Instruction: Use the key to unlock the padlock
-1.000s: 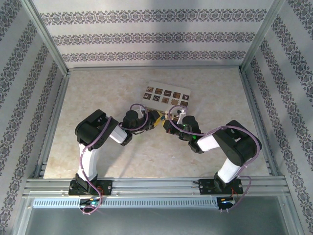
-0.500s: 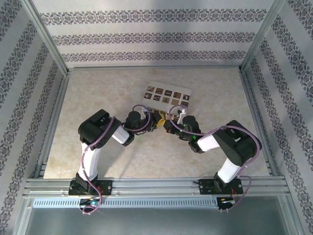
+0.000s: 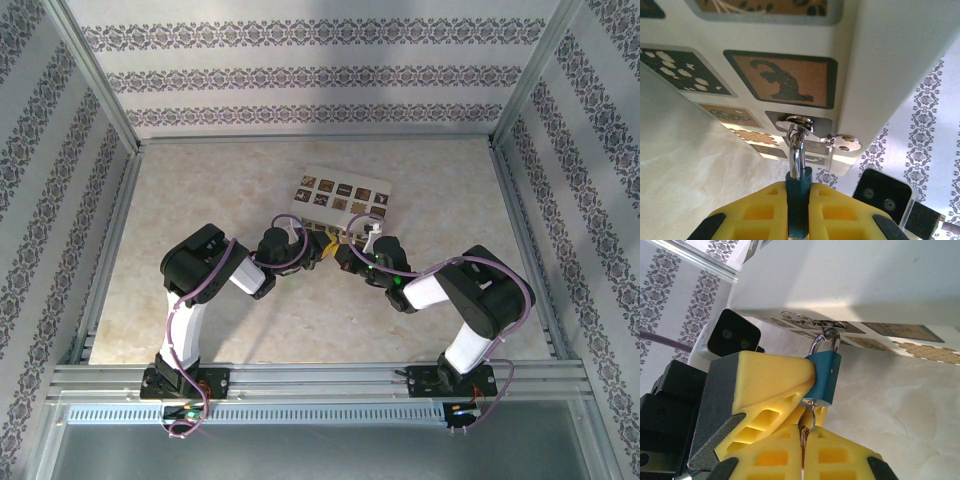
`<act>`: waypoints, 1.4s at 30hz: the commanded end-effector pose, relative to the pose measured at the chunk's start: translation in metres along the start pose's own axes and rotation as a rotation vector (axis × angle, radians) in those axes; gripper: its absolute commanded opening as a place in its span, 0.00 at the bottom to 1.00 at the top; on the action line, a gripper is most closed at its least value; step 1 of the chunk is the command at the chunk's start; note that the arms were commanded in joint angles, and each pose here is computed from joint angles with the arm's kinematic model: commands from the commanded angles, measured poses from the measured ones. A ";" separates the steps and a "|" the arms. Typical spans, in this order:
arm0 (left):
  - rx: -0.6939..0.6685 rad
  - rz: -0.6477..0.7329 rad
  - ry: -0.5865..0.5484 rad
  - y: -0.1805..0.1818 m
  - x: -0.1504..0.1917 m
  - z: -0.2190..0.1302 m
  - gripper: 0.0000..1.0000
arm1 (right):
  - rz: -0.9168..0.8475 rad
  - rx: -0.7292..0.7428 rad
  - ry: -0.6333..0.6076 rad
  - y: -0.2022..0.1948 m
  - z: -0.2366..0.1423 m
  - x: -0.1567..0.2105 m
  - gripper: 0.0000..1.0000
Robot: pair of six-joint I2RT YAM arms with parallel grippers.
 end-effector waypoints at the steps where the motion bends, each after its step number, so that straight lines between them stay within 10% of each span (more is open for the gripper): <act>1: 0.039 0.041 -0.043 -0.016 -0.003 -0.004 0.11 | -0.033 -0.057 -0.073 0.016 -0.012 -0.017 0.16; 10: 0.023 0.056 -0.041 -0.023 0.000 -0.007 0.09 | -0.178 0.072 -0.101 0.001 -0.055 -0.016 0.41; 18: 0.006 0.059 -0.033 -0.030 0.005 -0.012 0.08 | -0.795 0.221 -0.148 0.051 -0.112 -0.034 0.57; 31: -0.029 0.031 -0.058 -0.032 0.011 -0.021 0.06 | -1.800 0.261 -0.067 0.089 -0.118 -0.005 0.68; 42: -0.022 0.004 -0.078 -0.037 0.015 -0.023 0.05 | -1.923 0.231 0.108 0.068 -0.081 0.015 0.63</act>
Point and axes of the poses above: each hand's point on the last joint's axis, 136 mm out from that joint toward the fingers, its own z axis out along the fingers, its own y axis along the line the jaws close on, x = y × z, the point moved 2 cm from there along -z, back along the fingers, and after that the axes turned 3 degrees about z, right-handed, at the moved point
